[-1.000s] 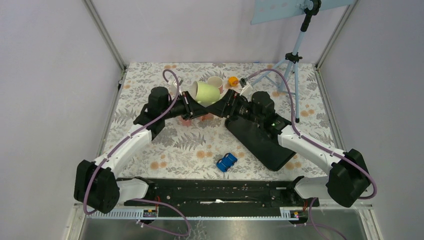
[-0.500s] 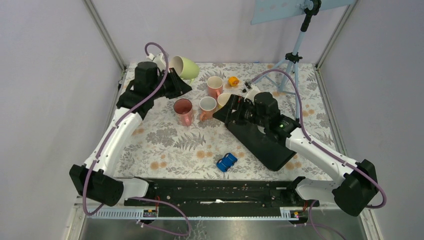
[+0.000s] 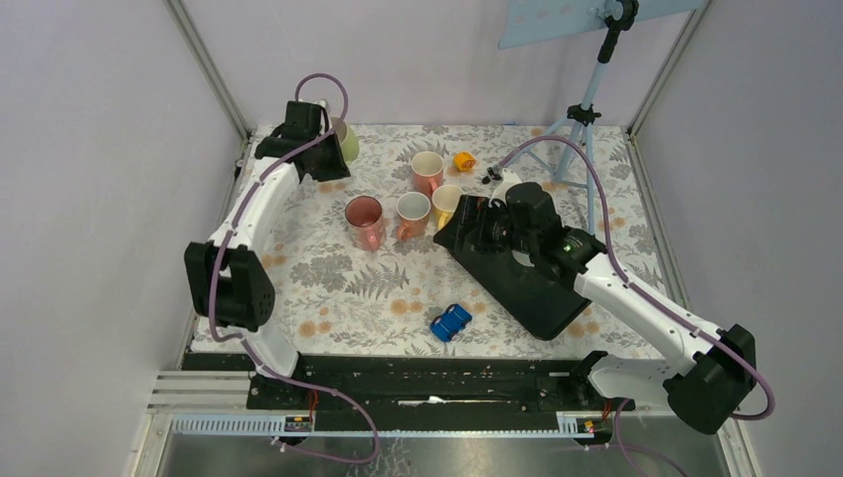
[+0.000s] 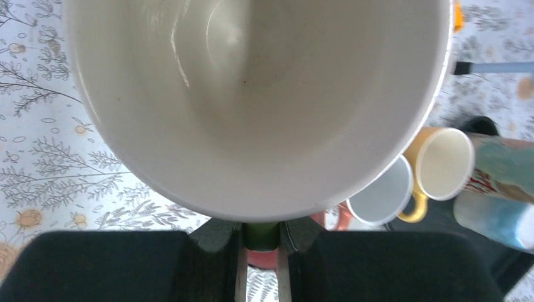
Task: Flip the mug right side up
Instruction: Place the cup at the center of the board.
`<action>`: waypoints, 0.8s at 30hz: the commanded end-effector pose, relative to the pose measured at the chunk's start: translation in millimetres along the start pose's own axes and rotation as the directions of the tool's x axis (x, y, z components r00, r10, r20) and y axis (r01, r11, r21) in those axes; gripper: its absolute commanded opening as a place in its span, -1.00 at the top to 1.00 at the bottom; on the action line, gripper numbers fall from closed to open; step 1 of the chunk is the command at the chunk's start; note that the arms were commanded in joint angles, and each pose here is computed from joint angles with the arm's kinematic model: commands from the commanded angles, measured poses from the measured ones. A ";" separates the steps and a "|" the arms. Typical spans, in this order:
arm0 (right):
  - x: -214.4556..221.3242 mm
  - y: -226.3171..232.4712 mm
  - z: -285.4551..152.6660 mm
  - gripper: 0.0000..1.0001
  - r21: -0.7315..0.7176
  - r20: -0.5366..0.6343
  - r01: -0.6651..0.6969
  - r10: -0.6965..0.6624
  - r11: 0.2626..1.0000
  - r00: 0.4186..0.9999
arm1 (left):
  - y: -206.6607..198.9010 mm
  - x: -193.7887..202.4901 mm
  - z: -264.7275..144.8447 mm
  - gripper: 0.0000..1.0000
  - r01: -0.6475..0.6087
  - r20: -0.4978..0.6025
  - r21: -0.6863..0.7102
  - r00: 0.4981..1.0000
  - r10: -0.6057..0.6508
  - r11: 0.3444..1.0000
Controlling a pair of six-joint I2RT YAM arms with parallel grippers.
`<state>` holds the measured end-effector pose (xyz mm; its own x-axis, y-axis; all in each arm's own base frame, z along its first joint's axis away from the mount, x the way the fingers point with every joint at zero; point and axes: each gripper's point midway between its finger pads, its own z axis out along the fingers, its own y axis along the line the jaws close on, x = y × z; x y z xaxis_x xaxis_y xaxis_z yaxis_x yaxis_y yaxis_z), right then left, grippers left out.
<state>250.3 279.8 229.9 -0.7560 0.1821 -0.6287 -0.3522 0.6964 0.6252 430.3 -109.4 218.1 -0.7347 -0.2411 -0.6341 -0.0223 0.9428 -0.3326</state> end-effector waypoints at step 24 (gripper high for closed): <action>-18.1 15.1 -19.2 -1.00 -0.027 0.072 0.072 -0.070 0.997 0.995 | 77.4 2.5 139.2 1.00 -0.104 -0.182 -0.183 0.981 0.070 0.978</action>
<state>245.3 268.2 240.3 -0.7259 0.1611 -0.6687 -0.3802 0.7161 0.5853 493.6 -73.6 63.7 -0.8993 -0.1487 -0.4113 -0.0986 0.9851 -0.1406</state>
